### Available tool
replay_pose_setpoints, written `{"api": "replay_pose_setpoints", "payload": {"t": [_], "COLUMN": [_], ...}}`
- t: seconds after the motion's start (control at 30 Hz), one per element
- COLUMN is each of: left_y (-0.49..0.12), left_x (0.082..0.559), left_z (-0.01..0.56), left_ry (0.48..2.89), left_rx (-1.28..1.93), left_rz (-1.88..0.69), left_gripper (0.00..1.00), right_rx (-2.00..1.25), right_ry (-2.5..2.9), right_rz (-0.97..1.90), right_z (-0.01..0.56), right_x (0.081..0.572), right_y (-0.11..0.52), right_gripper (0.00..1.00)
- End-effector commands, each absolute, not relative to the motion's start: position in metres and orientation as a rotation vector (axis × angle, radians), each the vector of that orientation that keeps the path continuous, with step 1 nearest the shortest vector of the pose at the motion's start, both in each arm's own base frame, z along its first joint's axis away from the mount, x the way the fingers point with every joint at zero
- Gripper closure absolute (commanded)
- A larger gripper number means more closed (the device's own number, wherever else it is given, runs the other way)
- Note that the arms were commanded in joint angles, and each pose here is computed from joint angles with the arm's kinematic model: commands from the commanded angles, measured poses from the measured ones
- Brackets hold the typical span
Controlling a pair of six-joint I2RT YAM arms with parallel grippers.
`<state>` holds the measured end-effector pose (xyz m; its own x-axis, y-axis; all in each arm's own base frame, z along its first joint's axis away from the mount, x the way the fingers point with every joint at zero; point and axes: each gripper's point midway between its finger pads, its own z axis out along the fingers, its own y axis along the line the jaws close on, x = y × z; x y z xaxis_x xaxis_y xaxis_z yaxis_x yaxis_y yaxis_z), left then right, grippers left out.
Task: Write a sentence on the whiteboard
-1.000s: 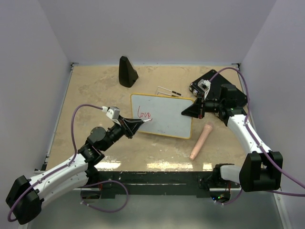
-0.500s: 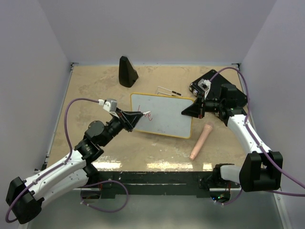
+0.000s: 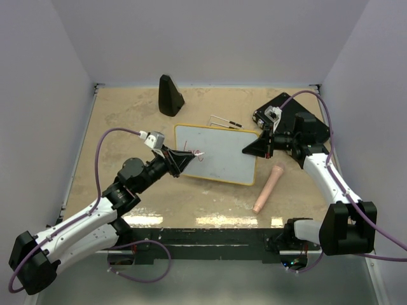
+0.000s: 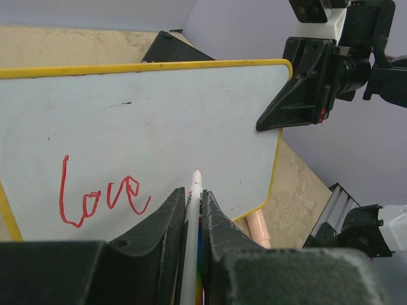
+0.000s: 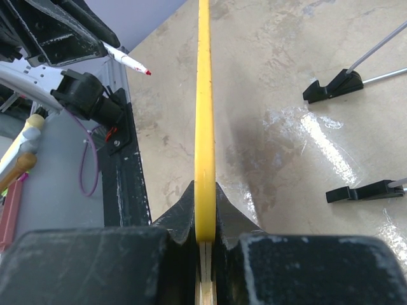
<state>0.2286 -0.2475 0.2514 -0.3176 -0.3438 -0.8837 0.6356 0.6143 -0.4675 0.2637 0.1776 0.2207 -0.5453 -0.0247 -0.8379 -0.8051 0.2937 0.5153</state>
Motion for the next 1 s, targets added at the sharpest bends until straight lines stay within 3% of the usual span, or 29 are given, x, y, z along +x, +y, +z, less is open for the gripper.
{"api": "replay_pose_setpoints", "payload": {"t": [0.0,0.97], "left_y": [-0.253,-0.251], "left_x": [0.223,0.221], "left_z": [0.267,0.258], "left_ry": [1.554,1.536], "left_rx": [0.301,0.298], "left_rz": [-1.021,-1.024], "left_gripper": [1.00,1.00], "right_rx": [-0.825,-0.823], "right_ry": [1.702,1.698], "right_rz": [1.359,1.355], "right_z": [0.244,0.245], "right_x": [0.256,0.256], "right_y": [0.181,0.181], "right_gripper": [1.00,1.00]}}
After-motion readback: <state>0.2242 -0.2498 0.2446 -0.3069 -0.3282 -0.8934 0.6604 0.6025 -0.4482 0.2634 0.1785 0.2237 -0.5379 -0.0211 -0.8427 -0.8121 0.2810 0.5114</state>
